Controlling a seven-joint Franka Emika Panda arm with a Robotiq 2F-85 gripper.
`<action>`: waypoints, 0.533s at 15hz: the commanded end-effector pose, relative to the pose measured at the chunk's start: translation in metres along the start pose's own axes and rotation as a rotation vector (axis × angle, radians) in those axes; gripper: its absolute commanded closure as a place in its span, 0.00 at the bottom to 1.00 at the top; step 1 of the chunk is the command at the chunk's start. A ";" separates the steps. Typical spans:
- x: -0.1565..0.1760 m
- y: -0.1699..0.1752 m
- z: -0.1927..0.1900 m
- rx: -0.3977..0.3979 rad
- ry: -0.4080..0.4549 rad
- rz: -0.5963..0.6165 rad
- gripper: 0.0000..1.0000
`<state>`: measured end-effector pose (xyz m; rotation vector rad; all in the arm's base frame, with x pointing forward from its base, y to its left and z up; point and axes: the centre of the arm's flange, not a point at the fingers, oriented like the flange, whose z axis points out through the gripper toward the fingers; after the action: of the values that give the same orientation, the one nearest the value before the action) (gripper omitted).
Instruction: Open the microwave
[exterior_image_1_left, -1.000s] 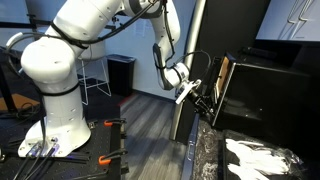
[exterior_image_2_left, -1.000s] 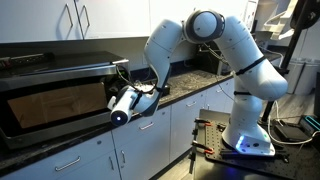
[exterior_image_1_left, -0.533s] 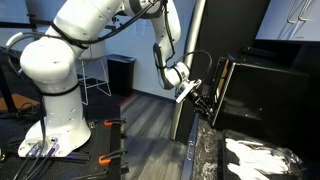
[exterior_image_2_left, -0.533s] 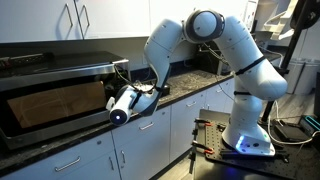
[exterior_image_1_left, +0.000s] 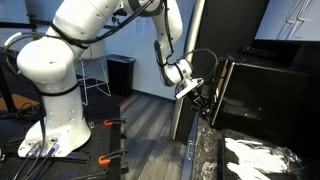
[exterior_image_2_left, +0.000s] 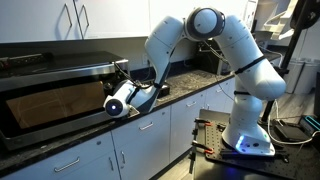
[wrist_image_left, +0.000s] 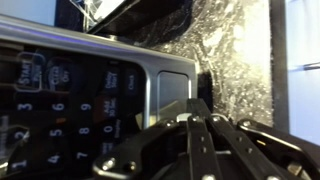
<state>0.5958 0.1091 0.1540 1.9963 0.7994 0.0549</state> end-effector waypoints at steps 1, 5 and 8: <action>0.016 -0.020 -0.046 0.134 0.029 -0.078 1.00; 0.022 -0.044 -0.094 0.243 0.052 -0.146 1.00; 0.019 -0.055 -0.119 0.298 0.070 -0.181 1.00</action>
<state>0.5521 0.2200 0.1522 2.1737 1.0256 -0.0820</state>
